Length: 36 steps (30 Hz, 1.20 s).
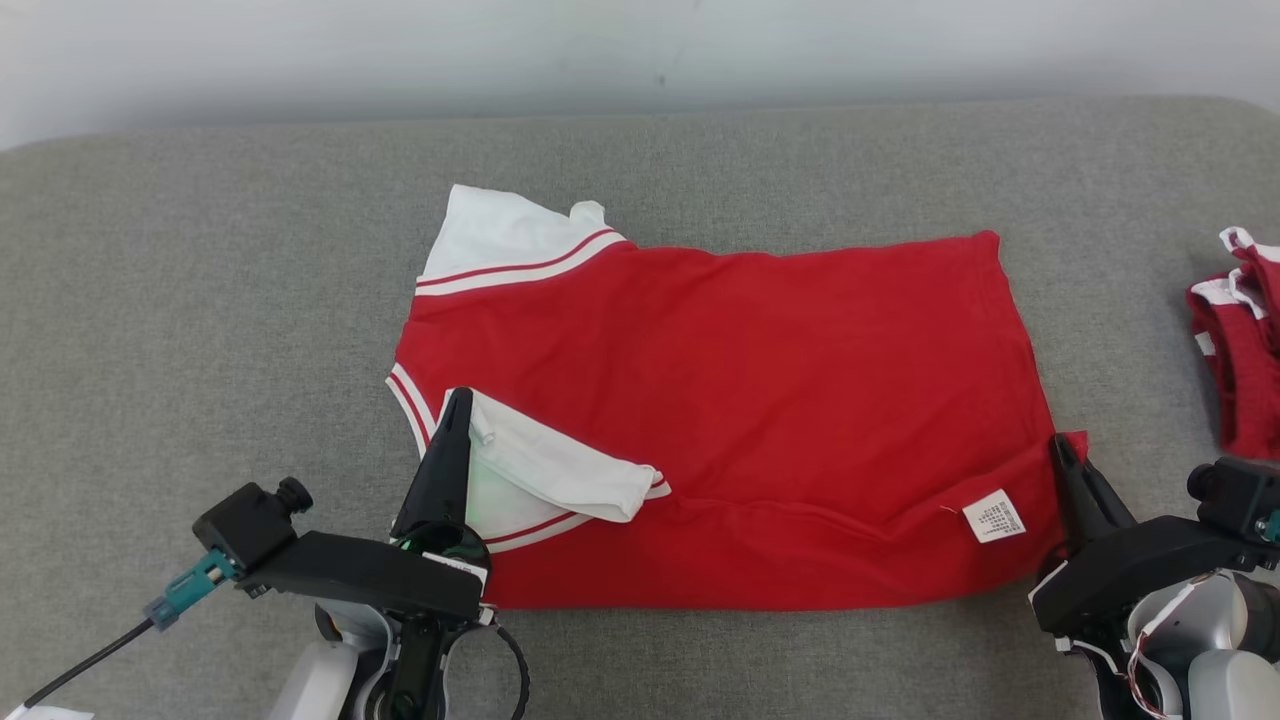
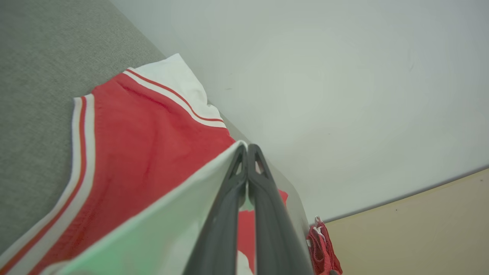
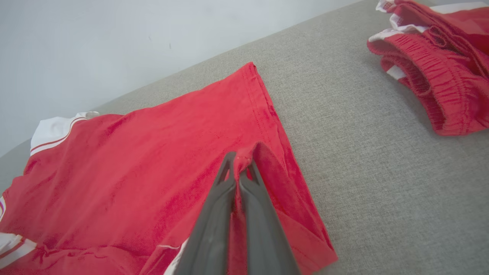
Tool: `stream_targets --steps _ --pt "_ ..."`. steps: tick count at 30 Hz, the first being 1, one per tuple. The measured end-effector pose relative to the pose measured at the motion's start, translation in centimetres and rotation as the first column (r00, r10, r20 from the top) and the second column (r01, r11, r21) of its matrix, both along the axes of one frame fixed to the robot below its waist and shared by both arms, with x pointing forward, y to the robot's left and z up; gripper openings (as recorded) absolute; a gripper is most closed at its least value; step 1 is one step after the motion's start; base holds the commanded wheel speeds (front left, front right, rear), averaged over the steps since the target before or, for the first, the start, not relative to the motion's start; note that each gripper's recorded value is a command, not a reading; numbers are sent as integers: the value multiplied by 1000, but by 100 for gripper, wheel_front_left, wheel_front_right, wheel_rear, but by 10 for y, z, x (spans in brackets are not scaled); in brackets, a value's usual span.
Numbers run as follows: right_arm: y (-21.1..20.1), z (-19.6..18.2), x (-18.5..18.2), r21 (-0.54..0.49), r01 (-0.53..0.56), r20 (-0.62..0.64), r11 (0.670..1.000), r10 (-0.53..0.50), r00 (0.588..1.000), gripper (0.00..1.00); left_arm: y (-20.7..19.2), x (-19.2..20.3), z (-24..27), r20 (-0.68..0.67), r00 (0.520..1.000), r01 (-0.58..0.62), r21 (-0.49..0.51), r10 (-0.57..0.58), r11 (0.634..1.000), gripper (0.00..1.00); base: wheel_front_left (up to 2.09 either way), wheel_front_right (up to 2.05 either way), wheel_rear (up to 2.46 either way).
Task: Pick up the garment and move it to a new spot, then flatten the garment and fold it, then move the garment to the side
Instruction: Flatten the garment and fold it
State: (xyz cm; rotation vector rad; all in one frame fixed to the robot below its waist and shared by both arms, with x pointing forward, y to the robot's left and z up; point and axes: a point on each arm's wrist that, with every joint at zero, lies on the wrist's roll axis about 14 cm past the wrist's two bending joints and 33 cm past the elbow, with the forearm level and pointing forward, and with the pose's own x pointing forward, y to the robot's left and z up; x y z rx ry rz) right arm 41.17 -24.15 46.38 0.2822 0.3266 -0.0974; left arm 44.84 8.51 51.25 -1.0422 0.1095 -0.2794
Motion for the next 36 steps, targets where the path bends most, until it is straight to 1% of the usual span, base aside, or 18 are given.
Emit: stream_targets --steps 5,9,18,22,23,24,25,28,31,33,36 --pt "-6 -9 1 -16 15 -15 1000 -16 1000 0 5 7 -9 -4 999 -32 14 32 999 0 0 0 0" --pt "-15 -8 4 -27 46 6 999 -46 999 0 15 12 -12 -4 997 -75 18 75 997 0 0 0 0" --pt "-16 -19 5 -31 54 -29 998 -55 998 0 14 18 -18 -11 998 -64 34 65 997 0 0 0 0" --pt "-13 -23 9 -37 43 -45 998 -44 998 0 13 26 -17 7 998 -57 88 56 995 0 0 0 0" --pt "-13 -26 9 -41 41 -57 998 -44 997 29 12 27 -16 16 999 -52 113 50 992 5 0 0 0" --pt "-14 -28 8 -47 43 -64 998 -46 997 100 13 30 -16 27 998 -55 149 51 987 38 0 0 0" --pt "-16 -29 8 -49 53 -67 997 -56 996 100 13 31 -17 33 998 -54 196 49 979 100 0 0 0" --pt "-19 -27 10 -51 63 -63 997 -66 996 100 14 34 -22 57 998 -51 367 32 929 100 0 0 0" --pt "-21 -22 8 -59 70 -53 996 -73 996 100 17 32 -23 84 996 -69 472 33 879 100 0 0 0" --pt "-27 -17 4 -73 82 -47 994 -85 995 100 26 30 -24 98 994 -88 553 40 829 100 0 0 0" --pt "-36 -11 -8 -108 95 -60 990 -102 993 100 41 20 -31 108 993 -114 666 56 737 100 0 0 0"
